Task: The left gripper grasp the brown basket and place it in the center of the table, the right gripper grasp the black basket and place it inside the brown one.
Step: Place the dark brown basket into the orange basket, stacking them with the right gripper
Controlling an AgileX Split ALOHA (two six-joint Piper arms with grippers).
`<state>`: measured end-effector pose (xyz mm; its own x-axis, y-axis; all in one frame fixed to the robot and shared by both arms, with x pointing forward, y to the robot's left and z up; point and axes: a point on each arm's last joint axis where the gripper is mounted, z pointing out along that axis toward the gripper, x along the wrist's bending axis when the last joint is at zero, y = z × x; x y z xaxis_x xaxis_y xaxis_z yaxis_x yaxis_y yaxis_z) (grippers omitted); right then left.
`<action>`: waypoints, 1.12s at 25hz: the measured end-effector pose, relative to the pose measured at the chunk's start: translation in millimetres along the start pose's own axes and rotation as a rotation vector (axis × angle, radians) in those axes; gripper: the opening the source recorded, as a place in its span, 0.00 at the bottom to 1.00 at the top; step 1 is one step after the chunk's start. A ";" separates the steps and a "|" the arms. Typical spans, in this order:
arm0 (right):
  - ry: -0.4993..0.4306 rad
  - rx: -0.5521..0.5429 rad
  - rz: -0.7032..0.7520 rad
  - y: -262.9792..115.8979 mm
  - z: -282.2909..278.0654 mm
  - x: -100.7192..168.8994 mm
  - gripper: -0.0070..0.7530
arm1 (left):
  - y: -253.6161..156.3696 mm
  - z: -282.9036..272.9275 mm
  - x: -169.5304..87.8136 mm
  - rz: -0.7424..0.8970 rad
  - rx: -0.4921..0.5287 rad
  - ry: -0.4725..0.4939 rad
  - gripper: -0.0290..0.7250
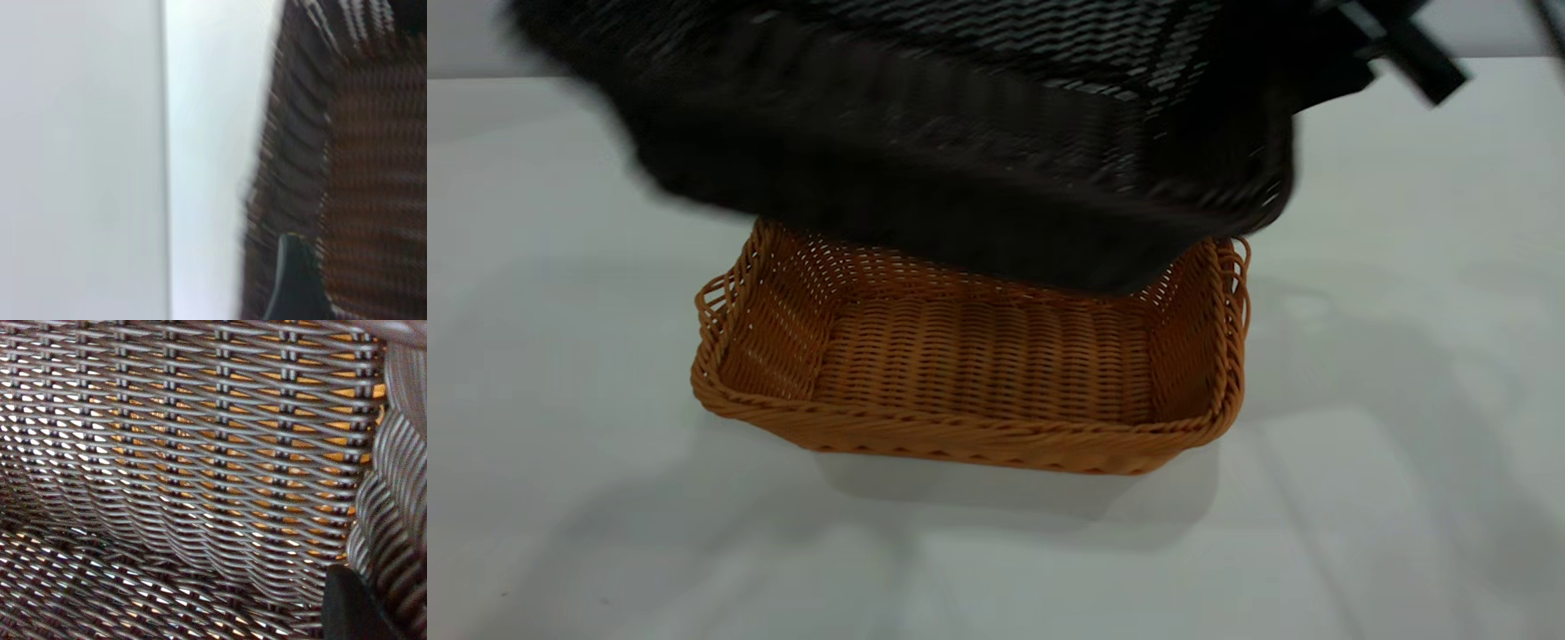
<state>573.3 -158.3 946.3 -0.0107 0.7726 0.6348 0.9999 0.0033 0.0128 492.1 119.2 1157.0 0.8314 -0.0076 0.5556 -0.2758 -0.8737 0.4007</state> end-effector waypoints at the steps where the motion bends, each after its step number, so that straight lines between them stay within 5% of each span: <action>1: -0.018 0.000 -0.014 -2.0 5.0 4.5 0.13 | 1.4 -10.4 -0.4 0.004 -0.011 0.022 0.63; 6: -0.108 -0.019 -0.047 -5.2 16.4 9.6 0.13 | 3.3 -27.3 -2.1 -0.028 -0.028 0.052 0.63; 16: -0.174 0.058 0.015 -2.0 51.0 -20.8 0.13 | 2.6 -27.3 -3.1 -0.105 -0.022 0.042 0.63; 28: -0.266 -0.014 -0.015 10.7 54.8 -45.8 0.13 | 2.5 -27.3 -3.2 -0.105 -0.021 0.041 0.63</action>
<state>585.0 -158.9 875.0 -0.0213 0.9121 0.4095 0.9994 0.0086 0.0330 475.6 130.4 1176.1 0.8362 0.1035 0.5386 -0.1988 -0.8580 0.4736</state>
